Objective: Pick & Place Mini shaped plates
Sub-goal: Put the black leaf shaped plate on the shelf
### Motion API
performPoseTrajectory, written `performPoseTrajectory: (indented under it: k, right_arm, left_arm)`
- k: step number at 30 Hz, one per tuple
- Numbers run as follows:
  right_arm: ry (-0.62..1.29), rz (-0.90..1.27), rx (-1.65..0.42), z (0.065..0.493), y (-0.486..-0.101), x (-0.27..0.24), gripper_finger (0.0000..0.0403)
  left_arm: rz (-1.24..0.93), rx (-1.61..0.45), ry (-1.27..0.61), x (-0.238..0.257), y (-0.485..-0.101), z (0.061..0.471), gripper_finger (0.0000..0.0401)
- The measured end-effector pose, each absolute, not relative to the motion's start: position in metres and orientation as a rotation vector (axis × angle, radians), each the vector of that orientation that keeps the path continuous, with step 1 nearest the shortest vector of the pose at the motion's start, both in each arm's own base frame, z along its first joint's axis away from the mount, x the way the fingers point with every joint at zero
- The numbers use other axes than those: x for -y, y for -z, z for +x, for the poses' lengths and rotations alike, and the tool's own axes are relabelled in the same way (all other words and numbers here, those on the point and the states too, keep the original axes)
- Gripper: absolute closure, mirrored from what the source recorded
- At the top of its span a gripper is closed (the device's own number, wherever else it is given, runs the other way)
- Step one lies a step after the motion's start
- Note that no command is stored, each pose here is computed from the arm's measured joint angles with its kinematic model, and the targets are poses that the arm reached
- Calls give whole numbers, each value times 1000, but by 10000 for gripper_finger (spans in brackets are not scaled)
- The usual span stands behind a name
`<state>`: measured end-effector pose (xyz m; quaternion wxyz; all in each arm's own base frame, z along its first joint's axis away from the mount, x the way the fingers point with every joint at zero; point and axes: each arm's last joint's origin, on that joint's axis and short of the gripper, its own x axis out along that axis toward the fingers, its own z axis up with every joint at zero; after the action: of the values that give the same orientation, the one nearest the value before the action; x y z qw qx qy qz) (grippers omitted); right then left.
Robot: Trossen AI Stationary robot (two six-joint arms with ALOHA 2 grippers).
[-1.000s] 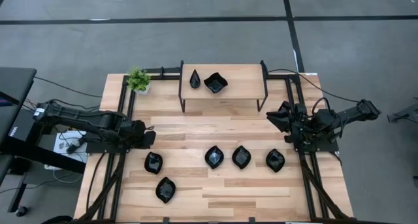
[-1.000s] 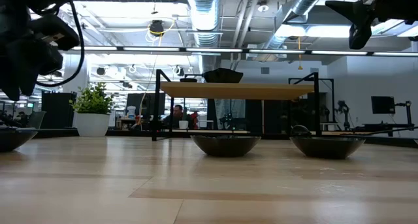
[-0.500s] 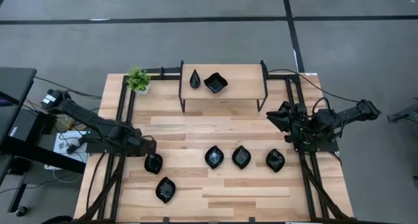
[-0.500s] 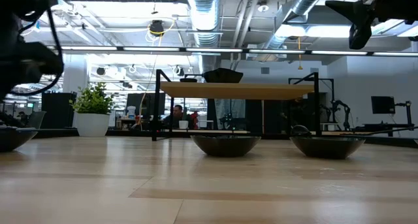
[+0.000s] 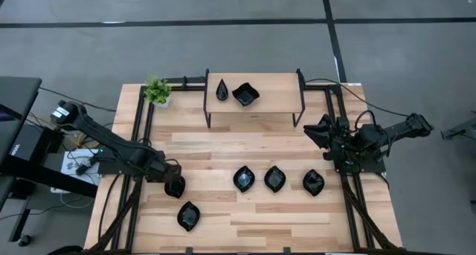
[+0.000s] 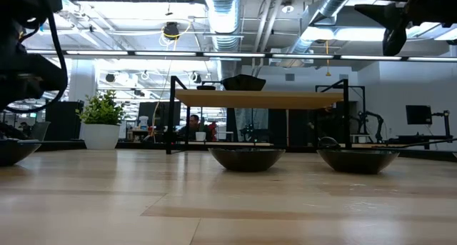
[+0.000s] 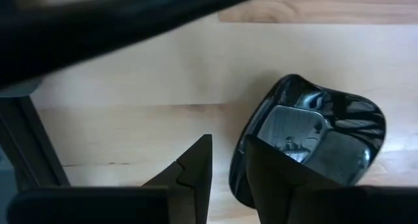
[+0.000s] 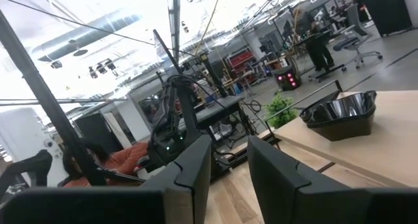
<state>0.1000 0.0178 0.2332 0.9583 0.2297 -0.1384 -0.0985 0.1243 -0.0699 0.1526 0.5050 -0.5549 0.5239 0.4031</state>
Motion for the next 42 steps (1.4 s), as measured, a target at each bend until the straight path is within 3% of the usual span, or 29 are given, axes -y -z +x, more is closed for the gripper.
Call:
performPoseTrajectory:
  k: [42]
  right_arm:
    - [199, 478, 276, 100, -233, -18, 306]
  left_arm:
    - [-1281, -1162, -915, 73, -147, 136, 311]
